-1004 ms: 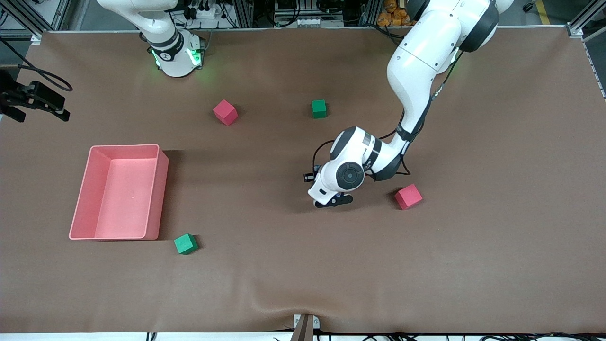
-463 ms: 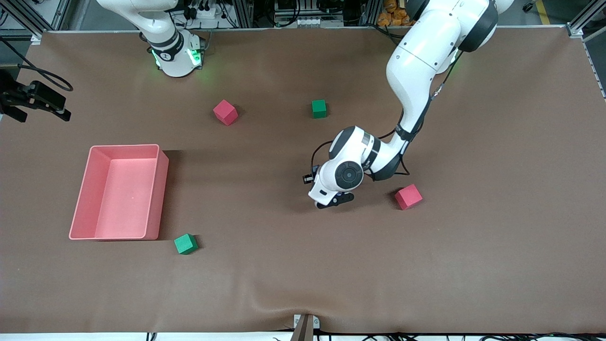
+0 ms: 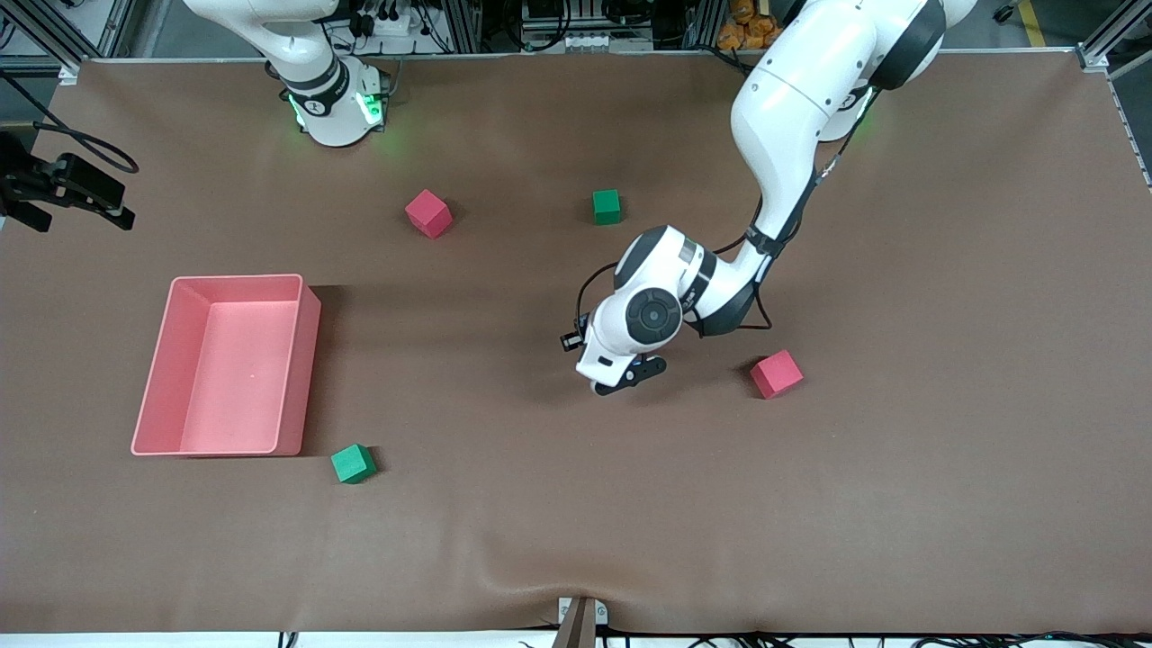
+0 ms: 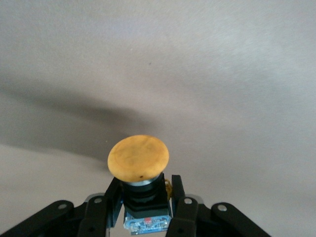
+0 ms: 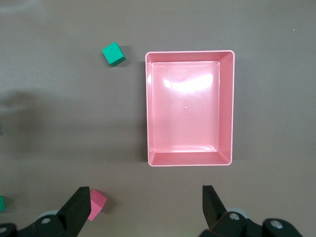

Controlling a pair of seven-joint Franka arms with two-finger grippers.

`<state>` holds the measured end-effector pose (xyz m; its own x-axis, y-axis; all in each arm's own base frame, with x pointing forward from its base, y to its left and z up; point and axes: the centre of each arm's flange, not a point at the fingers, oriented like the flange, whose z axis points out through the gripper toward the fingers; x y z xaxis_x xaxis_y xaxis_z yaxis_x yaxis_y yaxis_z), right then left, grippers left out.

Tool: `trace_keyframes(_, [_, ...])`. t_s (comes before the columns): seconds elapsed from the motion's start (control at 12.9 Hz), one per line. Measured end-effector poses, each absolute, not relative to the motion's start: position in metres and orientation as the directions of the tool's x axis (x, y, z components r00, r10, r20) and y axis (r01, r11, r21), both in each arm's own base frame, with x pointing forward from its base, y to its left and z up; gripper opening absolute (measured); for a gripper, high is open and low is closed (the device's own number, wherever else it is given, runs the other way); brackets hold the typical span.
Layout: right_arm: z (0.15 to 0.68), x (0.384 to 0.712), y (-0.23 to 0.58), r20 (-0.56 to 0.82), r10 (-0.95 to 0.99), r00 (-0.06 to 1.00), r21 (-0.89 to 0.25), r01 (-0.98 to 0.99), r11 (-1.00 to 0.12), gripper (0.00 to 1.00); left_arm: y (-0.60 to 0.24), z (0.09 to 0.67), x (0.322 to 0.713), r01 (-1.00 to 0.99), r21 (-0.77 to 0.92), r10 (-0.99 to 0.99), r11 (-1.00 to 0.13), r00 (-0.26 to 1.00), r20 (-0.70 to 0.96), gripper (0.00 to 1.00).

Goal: Place and upright button with both arms
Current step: 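Lift and rotate the button upright with the left gripper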

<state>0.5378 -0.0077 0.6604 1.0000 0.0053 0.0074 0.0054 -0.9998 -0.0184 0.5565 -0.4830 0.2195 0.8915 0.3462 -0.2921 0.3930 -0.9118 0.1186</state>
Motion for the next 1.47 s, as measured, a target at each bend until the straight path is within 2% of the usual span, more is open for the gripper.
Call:
trace_keyframes(0.31, [0.66, 0.538, -0.008, 0.006, 0.004, 1.0, -0.019, 0.004, -1.0, 1.0, -0.51, 0.239, 0.535, 0.372, 0.032, 0.367, -0.928, 0.925, -0.103, 0.43])
trace_keyframes(0.7, [0.66, 0.538, -0.008, 0.005, 0.004, 1.0, -0.019, 0.004, -1.0, 1.0, -0.566, 0.241, 0.481, 0.363, -0.03, 0.341, -0.931, 0.899, 0.275, 0.43])
trace_keyframes(1.08, [0.66, 0.537, -0.009, 0.004, 0.003, 1.0, -0.019, 0.003, -1.0, 1.0, -0.58, 0.218, 0.463, 0.353, 0.007, 0.279, -0.935, 0.727, 0.628, 0.43])
trace_keyframes(1.24, [0.66, 0.537, -0.009, 0.004, 0.003, 1.0, -0.019, 0.003, -1.0, 1.0, -0.587, 0.204, 0.452, 0.309, 0.018, 0.23, -0.951, 0.668, 0.708, 0.43])
trace_keyframes(1.47, [0.66, 0.537, -0.009, 0.004, 0.003, 1.0, -0.019, 0.003, -1.0, 1.0, -0.596, 0.171, 0.428, 0.23, -0.027, 0.133, -0.973, 0.649, 0.749, 0.43])
